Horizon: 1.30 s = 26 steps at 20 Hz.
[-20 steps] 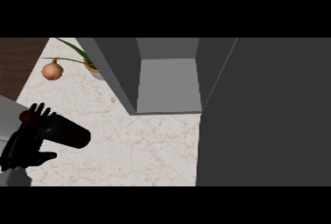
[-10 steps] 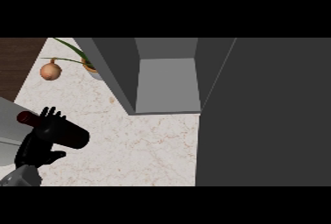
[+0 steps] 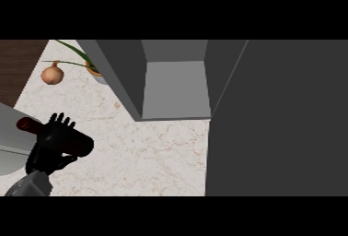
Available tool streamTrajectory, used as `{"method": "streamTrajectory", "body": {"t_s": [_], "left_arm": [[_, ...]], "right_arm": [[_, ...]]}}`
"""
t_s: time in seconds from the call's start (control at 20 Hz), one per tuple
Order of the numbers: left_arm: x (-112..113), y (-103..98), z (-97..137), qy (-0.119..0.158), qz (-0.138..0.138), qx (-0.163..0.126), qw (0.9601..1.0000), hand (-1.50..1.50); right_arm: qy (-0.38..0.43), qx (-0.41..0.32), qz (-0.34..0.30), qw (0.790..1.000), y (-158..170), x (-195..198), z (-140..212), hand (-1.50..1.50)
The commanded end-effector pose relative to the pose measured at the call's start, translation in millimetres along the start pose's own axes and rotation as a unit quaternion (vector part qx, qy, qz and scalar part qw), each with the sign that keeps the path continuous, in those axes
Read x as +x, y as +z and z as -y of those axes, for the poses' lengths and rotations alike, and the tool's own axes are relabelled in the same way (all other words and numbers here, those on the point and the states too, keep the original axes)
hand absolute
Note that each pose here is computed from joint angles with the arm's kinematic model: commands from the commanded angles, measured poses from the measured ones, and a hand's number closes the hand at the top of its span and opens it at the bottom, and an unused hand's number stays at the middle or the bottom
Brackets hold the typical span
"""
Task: Pick up the wine, place it into the cabinet and close the cabinet
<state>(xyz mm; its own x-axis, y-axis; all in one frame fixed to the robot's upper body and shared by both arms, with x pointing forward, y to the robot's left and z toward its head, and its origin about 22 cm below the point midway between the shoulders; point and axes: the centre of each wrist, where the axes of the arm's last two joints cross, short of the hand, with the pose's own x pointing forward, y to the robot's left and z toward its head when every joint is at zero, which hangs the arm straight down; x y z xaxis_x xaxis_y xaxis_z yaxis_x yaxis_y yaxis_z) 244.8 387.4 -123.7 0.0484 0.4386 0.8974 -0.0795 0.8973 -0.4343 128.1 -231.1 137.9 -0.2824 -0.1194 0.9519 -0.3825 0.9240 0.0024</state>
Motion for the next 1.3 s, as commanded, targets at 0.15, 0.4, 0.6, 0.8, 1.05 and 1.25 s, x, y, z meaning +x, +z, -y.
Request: {"method": "streamTrajectory", "body": {"t_s": [0.15,0.4,0.6,0.8,1.05,1.25], "left_arm": [[-14,0,9,0.067,0.007,-0.079,0.9946,1.50],[-14,-14,23,0.054,-0.004,-0.110,0.9924,1.50],[-32,-4,34,-0.012,0.037,-0.099,0.9943,1.50],[-73,20,62,-0.103,0.075,-0.070,0.9894,1.50],[-64,22,72,-0.180,0.129,-0.067,0.9728,1.50],[-54,8,92,-0.237,0.128,-0.062,0.9611,1.50]], "right_arm": [[-0.021,0.011,0.022,0.999,10,21,-4,-1.50],[-0.019,0.004,0.006,1.000,6,23,-15,-1.50],[-0.013,0.007,0.011,1.000,7,26,-7,-1.50],[-0.014,0.001,0.009,1.000,12,12,-7,-1.50],[-0.011,-0.007,0.011,1.000,11,19,1,-1.50],[-0.004,0.009,0.013,1.000,20,39,-10,-1.50]]}}
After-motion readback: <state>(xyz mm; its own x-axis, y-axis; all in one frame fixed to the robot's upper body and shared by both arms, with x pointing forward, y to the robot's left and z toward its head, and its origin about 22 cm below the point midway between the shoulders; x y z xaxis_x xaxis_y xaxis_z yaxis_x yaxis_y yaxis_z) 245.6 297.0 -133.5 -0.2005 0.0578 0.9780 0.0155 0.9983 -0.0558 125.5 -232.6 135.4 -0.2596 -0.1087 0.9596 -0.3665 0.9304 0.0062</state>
